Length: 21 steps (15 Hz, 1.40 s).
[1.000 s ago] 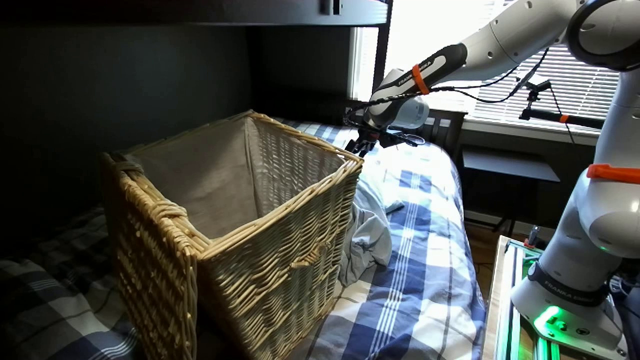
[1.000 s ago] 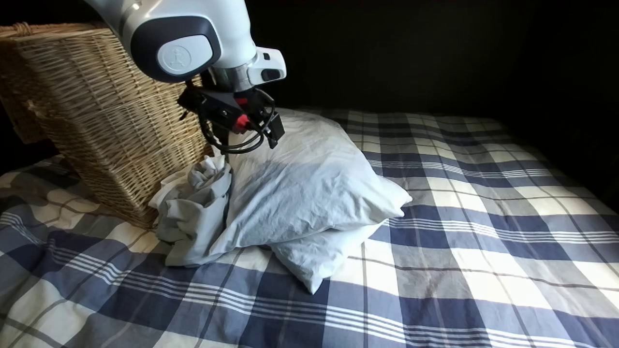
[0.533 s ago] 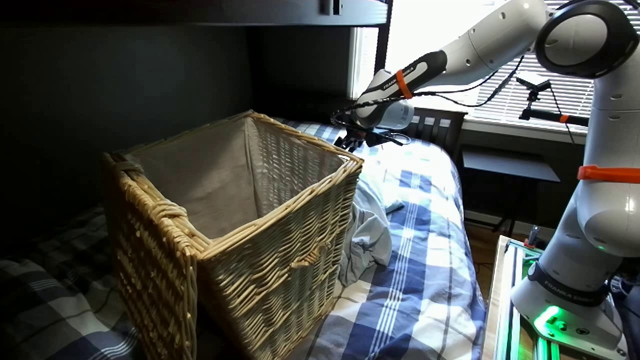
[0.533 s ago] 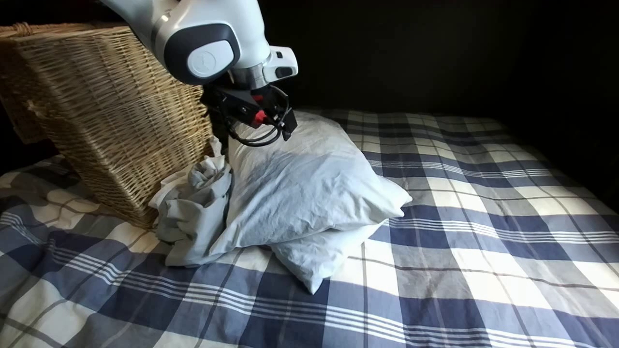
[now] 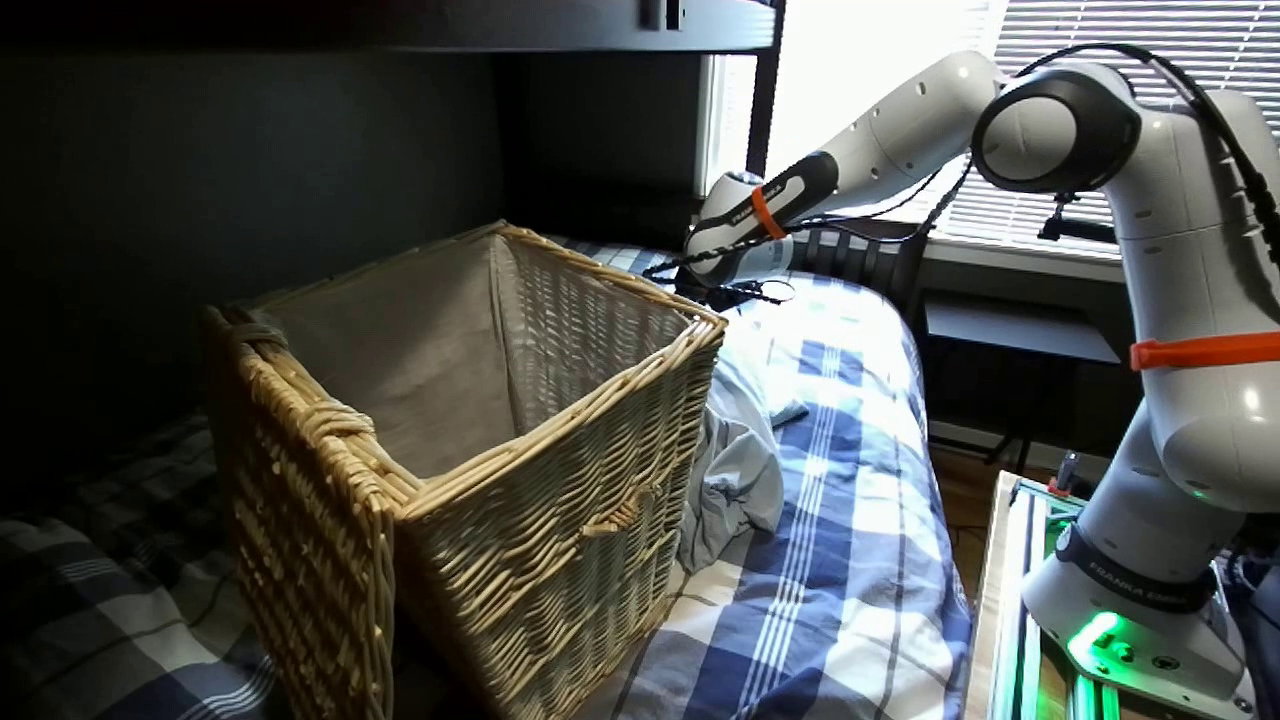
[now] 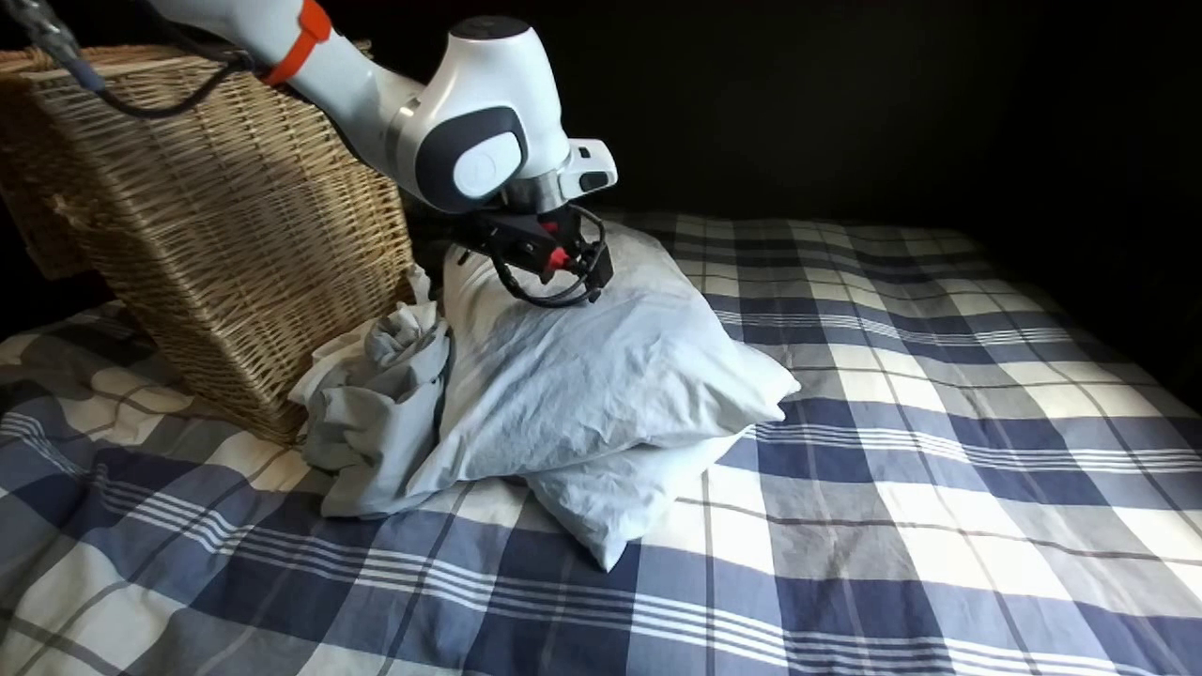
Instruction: Pick up a pillow and move it to the right
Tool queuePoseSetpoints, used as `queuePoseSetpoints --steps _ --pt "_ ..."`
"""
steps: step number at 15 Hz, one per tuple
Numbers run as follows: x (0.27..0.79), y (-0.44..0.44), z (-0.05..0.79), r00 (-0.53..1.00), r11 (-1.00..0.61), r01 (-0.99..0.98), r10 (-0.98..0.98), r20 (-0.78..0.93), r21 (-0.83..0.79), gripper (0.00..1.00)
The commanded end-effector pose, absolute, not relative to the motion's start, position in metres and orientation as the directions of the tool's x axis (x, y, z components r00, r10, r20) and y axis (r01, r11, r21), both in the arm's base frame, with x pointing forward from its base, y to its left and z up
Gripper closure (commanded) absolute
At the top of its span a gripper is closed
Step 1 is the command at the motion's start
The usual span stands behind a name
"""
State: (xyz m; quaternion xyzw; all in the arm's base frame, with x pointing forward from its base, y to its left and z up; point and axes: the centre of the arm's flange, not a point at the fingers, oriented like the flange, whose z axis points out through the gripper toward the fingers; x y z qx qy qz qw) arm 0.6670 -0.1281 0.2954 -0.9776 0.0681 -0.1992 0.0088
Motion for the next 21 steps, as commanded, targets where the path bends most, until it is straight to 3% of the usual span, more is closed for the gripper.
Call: queuePoseSetpoints --steps 1,6,9,15,21 --pt "0.693 -0.145 0.267 0.918 -0.988 -0.153 -0.154 0.366 -0.032 0.46" --pt "0.695 -0.152 0.247 0.928 -0.985 -0.171 -0.165 0.334 -0.011 0.84" --pt "0.695 -0.15 0.248 0.927 -0.982 -0.19 -0.181 0.328 -0.005 1.0" --pt "0.697 -0.14 0.275 0.912 -0.974 -0.223 -0.221 0.346 -0.033 1.0" --pt "0.726 -0.137 0.348 0.83 -0.971 -0.231 -0.233 0.507 -0.068 1.0"
